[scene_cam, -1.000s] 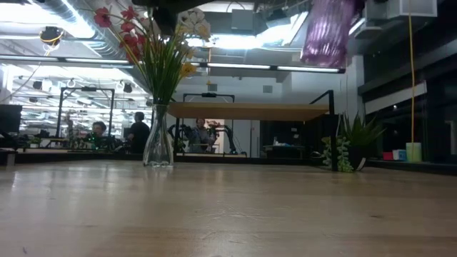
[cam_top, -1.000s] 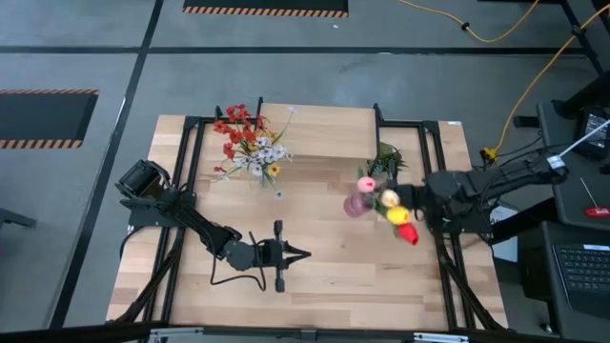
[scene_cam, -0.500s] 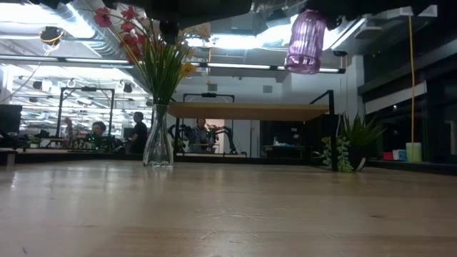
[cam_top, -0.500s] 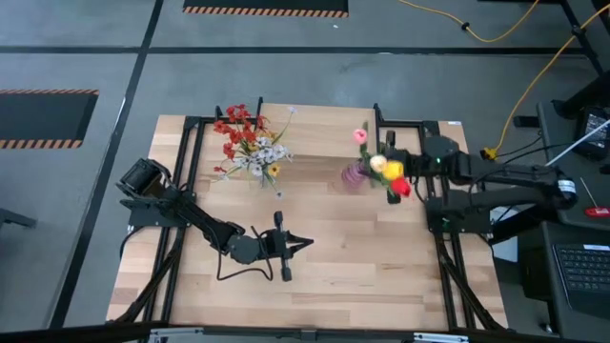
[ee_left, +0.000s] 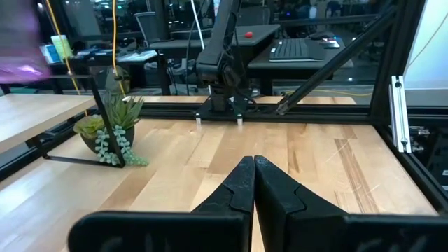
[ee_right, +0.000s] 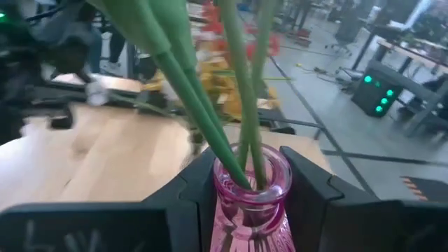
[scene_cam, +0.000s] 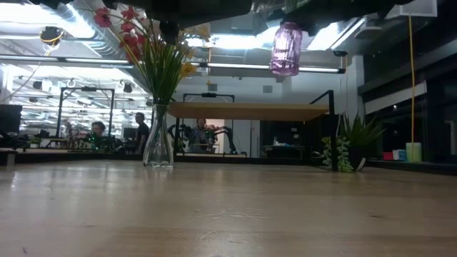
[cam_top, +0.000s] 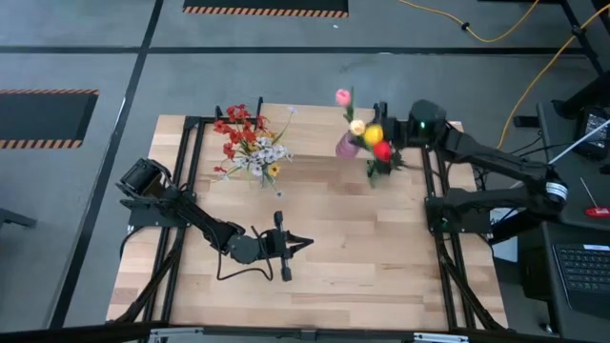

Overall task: Pick and place flowers into a vace then onto a shelf
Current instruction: Put the purple vase with flowers on the shelf

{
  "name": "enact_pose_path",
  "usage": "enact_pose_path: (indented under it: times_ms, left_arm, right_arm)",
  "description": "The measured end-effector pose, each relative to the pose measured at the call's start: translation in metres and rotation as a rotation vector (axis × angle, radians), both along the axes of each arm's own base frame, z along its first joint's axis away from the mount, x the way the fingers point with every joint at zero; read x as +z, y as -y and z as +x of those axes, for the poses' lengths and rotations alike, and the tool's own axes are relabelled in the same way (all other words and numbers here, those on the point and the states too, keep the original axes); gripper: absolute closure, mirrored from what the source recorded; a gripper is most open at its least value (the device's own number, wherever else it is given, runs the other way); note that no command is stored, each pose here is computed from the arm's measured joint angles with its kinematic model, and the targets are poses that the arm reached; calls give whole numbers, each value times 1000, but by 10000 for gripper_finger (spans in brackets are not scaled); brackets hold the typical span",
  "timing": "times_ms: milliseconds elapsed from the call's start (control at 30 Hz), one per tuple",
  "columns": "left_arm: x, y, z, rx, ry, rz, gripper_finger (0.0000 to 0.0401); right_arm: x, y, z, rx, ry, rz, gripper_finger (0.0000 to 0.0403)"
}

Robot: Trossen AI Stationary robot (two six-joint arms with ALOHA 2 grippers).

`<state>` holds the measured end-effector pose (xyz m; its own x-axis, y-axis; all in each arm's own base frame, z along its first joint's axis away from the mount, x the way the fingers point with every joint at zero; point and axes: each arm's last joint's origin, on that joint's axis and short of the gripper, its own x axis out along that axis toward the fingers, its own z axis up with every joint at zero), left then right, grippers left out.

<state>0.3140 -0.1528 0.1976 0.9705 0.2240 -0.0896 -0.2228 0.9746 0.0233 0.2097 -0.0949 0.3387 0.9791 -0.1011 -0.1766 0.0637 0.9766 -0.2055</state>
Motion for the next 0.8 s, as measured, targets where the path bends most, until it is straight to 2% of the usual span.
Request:
enact_pose_path:
  times_ms: [133, 367, 800]
  left_arm:
    - [0, 0, 0, 0, 0, 0, 399]
    - [0, 0, 0, 0, 0, 0, 397]
    - [0, 0, 0, 6, 0, 1, 398]
  right_arm:
    - [4, 24, 3, 3, 0, 47, 281]
    - [1, 64, 6, -88, -23, 116, 281]
    - [-17, 94, 12, -132, -45, 150, 281]
